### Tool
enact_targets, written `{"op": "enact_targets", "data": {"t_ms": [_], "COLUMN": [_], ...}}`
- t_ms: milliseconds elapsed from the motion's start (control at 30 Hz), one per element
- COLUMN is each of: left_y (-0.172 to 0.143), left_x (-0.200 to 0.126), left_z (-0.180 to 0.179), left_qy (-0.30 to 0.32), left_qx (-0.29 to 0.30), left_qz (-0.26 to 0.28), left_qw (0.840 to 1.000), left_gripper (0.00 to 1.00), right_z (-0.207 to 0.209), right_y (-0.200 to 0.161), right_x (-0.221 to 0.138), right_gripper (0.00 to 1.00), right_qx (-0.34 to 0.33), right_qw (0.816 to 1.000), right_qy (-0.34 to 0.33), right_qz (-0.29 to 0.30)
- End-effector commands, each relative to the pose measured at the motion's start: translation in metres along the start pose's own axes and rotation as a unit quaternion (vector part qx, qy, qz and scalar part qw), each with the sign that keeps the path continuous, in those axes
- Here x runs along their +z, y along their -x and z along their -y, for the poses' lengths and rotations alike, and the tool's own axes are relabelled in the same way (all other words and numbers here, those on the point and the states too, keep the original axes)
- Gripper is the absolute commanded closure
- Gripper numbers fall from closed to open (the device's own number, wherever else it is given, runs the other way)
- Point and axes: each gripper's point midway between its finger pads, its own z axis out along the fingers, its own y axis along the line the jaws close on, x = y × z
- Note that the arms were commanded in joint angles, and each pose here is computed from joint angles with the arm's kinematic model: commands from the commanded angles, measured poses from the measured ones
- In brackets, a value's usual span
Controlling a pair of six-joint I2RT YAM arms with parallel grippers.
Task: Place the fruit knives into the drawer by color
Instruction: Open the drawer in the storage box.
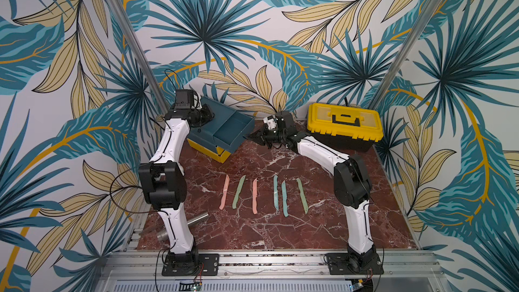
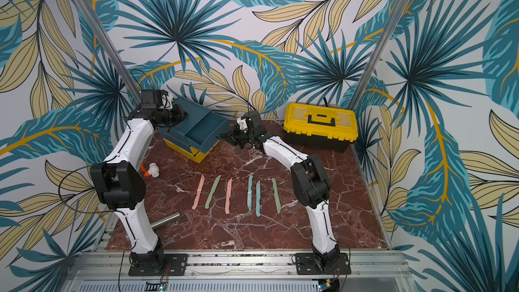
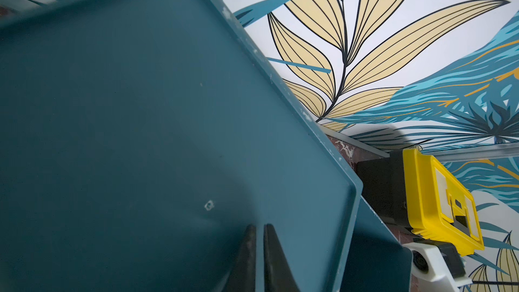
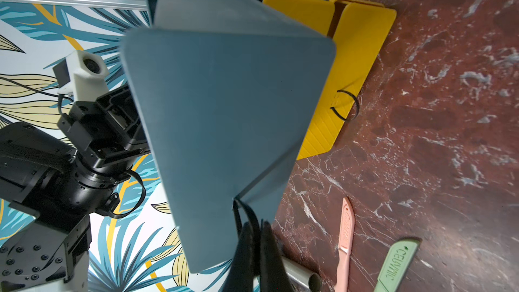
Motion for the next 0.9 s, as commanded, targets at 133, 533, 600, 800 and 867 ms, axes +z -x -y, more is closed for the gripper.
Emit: {"op": "enact_targets", "data": {"t_ms": [133, 533, 600, 800, 867], "left_y": [-0.054, -0.049, -0.048, -0.038, -0.034], "left_x": [0.015, 0.011, 0.009, -0.005, -0.01], "left_z": [-0.058, -0.048, -0.042, -0.029, -0.021], "left_qy": [0.082, 0.066, 0.059, 0.044, 0.037], "left_qx": [-0.059, -0.069, -0.067, -0.059, -0.051], "left_qz": [-0.093, -0.089, -0.089, -0.074, -0.068], "left_qw": [0.991, 0.991, 0.992, 0.995, 0.996], "left_gripper": [0.89, 0.64, 0.57, 0.25, 0.2], "right_z": [-0.006, 0.004, 0.015, 0.079, 0.1], "right_y": [-0.004, -0.012, -0.022, -0.07, -0.086], "right_x": [-0.027, -0.086, -0.104, -0.159, -0.174], "right_gripper": [0.86, 0.15, 0.14, 0.15, 0.16], "right_qx": [-0.016, -0.035, -0.047, -0.071, -0.072], "right_qw": [1.0, 0.993, 0.988, 0.943, 0.93], "right_qy": [-0.019, -0.108, -0.147, -0.316, -0.35], "right_qz": [-0.006, 0.009, 0.001, -0.071, -0.089]}}
